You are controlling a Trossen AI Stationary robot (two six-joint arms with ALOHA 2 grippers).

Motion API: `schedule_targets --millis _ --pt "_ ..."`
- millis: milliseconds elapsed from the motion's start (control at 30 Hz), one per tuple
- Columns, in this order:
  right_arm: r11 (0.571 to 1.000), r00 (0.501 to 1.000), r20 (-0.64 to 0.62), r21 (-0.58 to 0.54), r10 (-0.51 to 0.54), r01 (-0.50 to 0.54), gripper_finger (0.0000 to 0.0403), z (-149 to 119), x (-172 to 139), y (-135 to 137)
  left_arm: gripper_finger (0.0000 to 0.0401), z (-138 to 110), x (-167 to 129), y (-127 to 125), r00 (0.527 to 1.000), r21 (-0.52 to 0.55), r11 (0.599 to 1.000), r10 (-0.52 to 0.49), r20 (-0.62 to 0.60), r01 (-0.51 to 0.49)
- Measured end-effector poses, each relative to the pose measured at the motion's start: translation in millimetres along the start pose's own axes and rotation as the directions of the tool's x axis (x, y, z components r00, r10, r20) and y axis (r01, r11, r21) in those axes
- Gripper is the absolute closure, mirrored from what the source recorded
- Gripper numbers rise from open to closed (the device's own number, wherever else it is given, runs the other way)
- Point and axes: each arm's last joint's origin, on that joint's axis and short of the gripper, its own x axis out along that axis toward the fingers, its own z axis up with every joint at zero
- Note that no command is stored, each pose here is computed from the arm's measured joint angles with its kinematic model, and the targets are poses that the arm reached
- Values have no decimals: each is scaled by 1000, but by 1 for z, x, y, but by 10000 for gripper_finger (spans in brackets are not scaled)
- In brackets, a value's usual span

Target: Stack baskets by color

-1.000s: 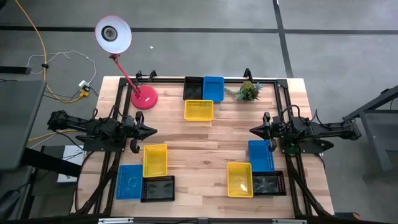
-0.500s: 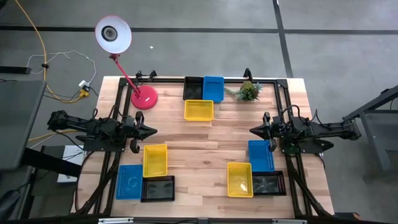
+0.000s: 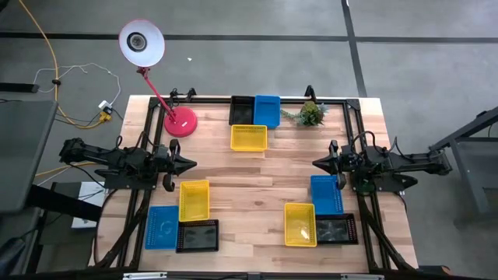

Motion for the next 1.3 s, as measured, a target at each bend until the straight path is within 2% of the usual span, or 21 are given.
schedule_targets --millis 967,1067,1133,1167,1233,1300 --pt "1000 1000 0 0 0 0 402 0 0 0 400 0 0 0 1000 0 1000 0 0 0" --pt "996 999 13 -80 -32 33 402 1 0 -1 400 0 0 0 1000 0 1000 0 0 0" --pt "991 995 68 -107 -70 77 402 5 0 -1 400 0 0 0 1000 0 1000 0 0 0" --pt "994 988 137 -71 -77 87 402 12 -1 0 400 0 0 0 1000 0 1000 0 0 0" --pt "996 955 287 67 -70 52 402 26 -4 2 400 0 0 0 1000 0 1000 0 0 0" --pt "978 890 449 210 -78 -20 402 41 -10 5 400 0 0 0 1000 0 1000 0 0 0"
